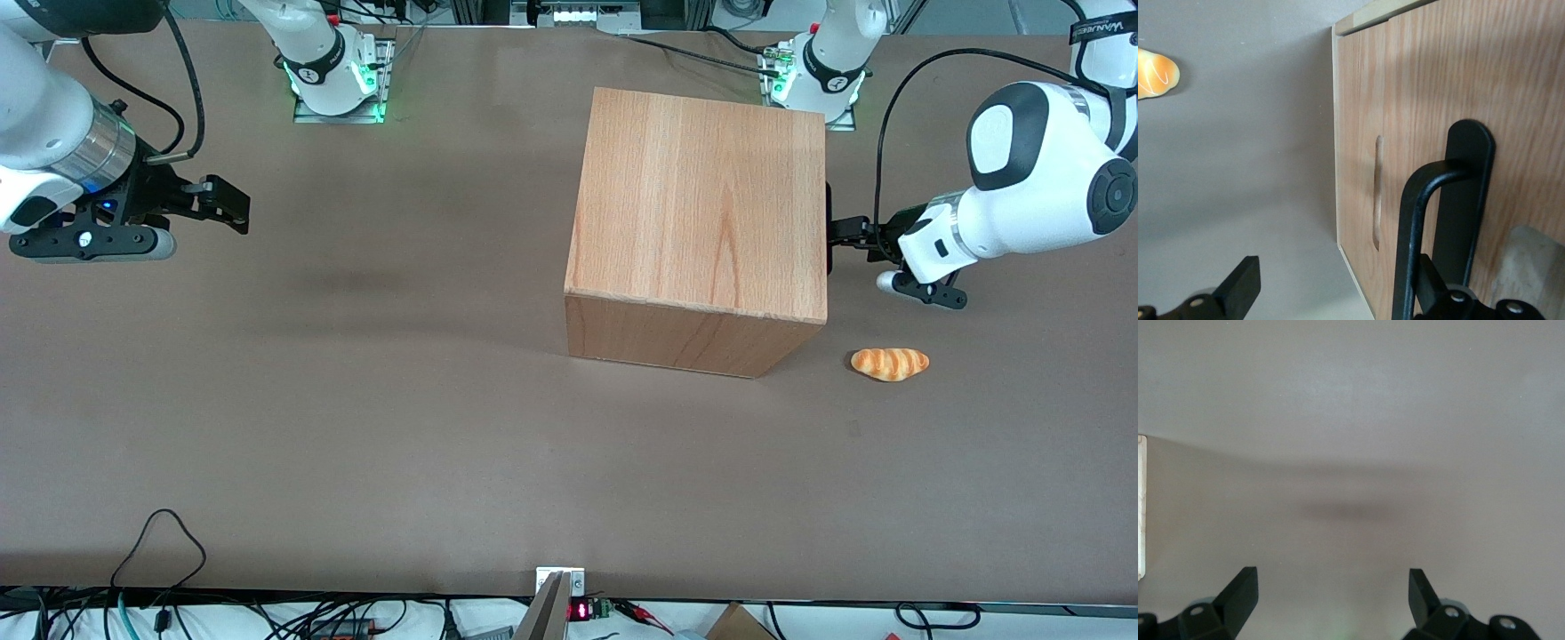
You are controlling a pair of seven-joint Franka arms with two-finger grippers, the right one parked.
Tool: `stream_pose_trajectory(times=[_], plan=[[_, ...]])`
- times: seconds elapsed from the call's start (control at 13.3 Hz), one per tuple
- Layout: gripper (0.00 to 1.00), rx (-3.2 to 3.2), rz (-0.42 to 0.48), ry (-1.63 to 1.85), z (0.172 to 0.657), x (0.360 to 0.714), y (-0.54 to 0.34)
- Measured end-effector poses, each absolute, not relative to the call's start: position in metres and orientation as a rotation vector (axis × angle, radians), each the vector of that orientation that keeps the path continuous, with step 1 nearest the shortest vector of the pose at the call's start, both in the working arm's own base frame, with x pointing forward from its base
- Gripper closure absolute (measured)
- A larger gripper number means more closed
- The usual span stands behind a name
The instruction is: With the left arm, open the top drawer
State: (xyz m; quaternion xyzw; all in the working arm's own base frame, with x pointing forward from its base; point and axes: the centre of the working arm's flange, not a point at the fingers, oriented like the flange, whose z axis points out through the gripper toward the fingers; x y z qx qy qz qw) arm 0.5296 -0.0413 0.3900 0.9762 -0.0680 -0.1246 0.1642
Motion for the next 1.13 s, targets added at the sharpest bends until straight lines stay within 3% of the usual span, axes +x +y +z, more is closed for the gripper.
stream_pose_trajectory(times=[1.13], plan=[[0.00, 2.945, -0.380, -0.131, 0.390, 0.527, 0.040]])
